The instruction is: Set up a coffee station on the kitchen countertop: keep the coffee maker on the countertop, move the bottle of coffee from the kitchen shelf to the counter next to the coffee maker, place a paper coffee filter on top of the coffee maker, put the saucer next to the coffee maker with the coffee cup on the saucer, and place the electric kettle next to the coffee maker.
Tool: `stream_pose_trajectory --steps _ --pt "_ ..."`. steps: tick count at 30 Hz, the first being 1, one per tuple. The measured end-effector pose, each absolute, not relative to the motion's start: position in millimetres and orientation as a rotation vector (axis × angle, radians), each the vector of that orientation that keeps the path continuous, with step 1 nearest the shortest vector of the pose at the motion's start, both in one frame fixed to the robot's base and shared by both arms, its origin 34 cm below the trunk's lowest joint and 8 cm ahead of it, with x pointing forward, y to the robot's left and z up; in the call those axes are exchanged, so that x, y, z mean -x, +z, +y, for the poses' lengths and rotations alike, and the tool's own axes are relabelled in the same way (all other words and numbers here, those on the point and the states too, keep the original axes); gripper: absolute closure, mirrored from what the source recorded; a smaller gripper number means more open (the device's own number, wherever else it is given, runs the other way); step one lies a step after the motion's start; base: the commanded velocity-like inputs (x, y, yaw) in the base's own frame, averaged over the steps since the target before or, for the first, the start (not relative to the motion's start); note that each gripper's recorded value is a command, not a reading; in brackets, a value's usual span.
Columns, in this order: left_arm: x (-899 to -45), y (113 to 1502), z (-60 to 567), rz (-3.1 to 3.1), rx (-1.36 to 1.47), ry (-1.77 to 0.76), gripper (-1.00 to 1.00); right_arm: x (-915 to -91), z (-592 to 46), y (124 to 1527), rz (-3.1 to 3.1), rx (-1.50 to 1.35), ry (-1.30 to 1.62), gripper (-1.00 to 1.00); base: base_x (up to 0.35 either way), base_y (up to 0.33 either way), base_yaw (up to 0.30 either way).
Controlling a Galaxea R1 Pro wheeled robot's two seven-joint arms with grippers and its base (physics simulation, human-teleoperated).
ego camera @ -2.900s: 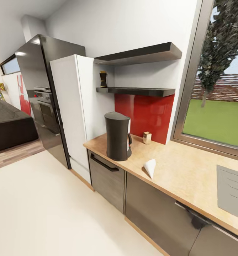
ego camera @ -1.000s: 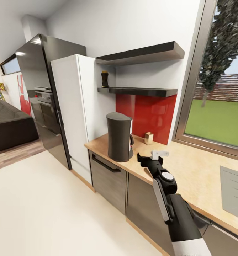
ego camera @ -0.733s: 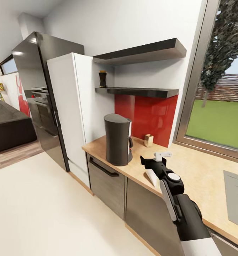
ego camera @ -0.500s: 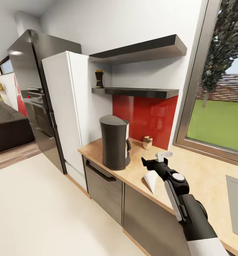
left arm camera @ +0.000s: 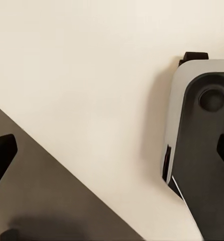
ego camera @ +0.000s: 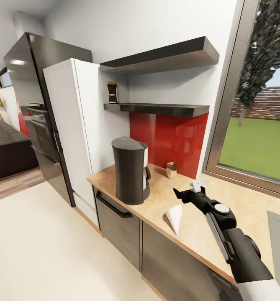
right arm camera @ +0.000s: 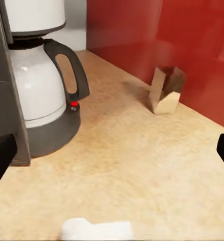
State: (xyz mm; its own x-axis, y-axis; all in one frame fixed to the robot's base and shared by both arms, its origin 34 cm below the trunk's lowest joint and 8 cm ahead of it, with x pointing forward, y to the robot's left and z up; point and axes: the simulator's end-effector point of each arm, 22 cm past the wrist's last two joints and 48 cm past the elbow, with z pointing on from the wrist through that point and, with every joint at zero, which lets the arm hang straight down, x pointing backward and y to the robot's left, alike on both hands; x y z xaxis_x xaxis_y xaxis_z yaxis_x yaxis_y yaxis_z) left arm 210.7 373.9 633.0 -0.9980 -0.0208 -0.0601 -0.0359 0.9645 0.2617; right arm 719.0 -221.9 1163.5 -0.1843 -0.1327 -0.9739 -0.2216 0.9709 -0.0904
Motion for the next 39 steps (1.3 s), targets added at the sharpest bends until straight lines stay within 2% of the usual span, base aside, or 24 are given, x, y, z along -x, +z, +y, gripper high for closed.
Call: stream_pose_trajectory --steps 5,9,21,29,39 --pt "-202.6 632.1 373.5 3.068 0.040 0.409 -1.00 -704.2 -264.2 1150.2 1.808 0.510 0.050 -1.00 0.058 0.000 0.000" --pt "-197.5 631.9 374.4 3.073 0.042 0.411 -1.00 -698.7 -272.9 1141.5 1.843 0.704 -0.042 -1.00 0.273 0.000 0.000" --pt "-190.5 631.3 375.6 3.082 0.040 0.415 -1.00 -651.9 -250.5 1092.4 2.020 1.090 0.069 -1.00 0.109 0.000 0.000" --pt "-183.0 630.8 375.7 3.091 0.036 0.417 -1.00 -639.1 -248.7 1080.0 2.061 1.155 0.106 -1.00 0.251 0.000 0.000" --pt "-181.7 630.5 375.3 3.094 0.034 0.418 -1.00 -636.4 -254.0 1062.1 2.111 1.154 0.127 -1.00 0.024 0.000 0.000"
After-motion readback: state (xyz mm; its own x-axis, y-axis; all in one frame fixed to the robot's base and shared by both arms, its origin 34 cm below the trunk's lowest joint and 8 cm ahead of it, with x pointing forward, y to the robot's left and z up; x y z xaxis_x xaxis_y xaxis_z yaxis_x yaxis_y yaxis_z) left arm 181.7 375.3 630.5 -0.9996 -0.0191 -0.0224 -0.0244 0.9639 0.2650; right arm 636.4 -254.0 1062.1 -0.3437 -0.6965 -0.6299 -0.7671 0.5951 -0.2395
